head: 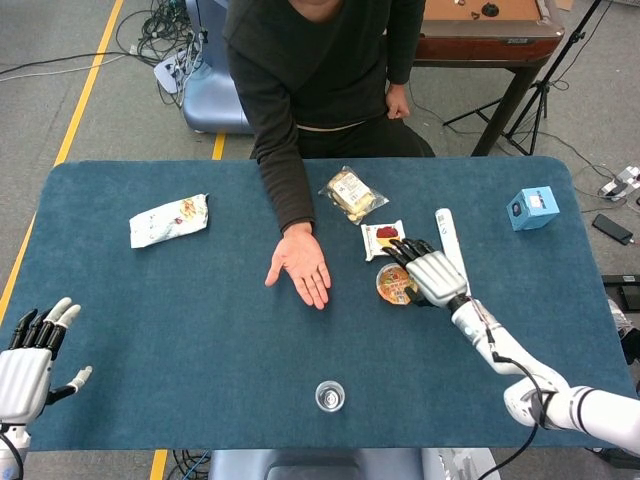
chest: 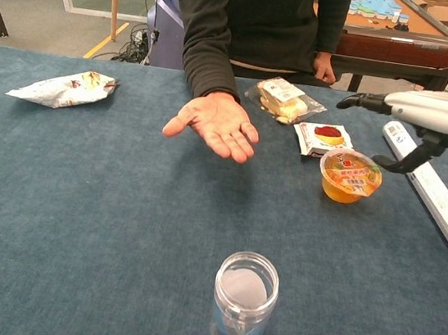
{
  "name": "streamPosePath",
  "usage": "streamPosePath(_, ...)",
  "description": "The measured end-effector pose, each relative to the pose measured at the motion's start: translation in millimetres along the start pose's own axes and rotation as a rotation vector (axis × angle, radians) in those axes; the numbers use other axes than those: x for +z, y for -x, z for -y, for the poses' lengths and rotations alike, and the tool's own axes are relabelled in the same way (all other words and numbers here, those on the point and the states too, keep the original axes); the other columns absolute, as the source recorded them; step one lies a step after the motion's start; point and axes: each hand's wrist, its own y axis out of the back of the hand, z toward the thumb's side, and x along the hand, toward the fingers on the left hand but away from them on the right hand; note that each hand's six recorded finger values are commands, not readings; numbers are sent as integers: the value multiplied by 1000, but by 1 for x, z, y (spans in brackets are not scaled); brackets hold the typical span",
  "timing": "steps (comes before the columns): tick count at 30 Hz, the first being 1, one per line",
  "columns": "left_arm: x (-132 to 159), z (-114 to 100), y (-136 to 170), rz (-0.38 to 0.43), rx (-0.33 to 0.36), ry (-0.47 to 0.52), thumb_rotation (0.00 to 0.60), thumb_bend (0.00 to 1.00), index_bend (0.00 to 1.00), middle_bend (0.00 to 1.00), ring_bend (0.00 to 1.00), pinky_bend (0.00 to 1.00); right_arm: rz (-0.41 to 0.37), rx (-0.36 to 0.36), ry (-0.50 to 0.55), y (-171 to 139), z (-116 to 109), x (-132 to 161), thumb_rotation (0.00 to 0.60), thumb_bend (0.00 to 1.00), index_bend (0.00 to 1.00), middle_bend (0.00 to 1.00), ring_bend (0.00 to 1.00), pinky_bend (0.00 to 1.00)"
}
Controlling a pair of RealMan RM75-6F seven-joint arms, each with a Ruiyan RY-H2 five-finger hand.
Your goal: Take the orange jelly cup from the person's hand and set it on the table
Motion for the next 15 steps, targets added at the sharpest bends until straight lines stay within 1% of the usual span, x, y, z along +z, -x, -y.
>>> streamPosePath(3, 1, 0, -2, 1, -2, -3, 600, 210, 108, 70, 93, 32, 32, -57, -12, -23, -13, -12, 600, 442, 0, 0, 0, 107)
streamPosePath(7, 4, 0, -6, 10, -1, -2, 600, 210, 108, 70, 93, 32, 95, -136, -36, -65, -27, -31, 600, 441, 0, 1, 0, 107)
streamPosePath(13, 10, 2, -10, 28, -8, -4, 600, 210, 108, 70, 93, 32, 207, -204, -49, -131, -30, -55, 600, 441, 0, 4, 0, 107)
streamPosePath(15, 12, 3, -11, 32, -9, -4, 600, 210, 108, 70, 93, 32, 237, -220, -47, -149, -29, -60, 600, 442, 0, 6, 0, 107)
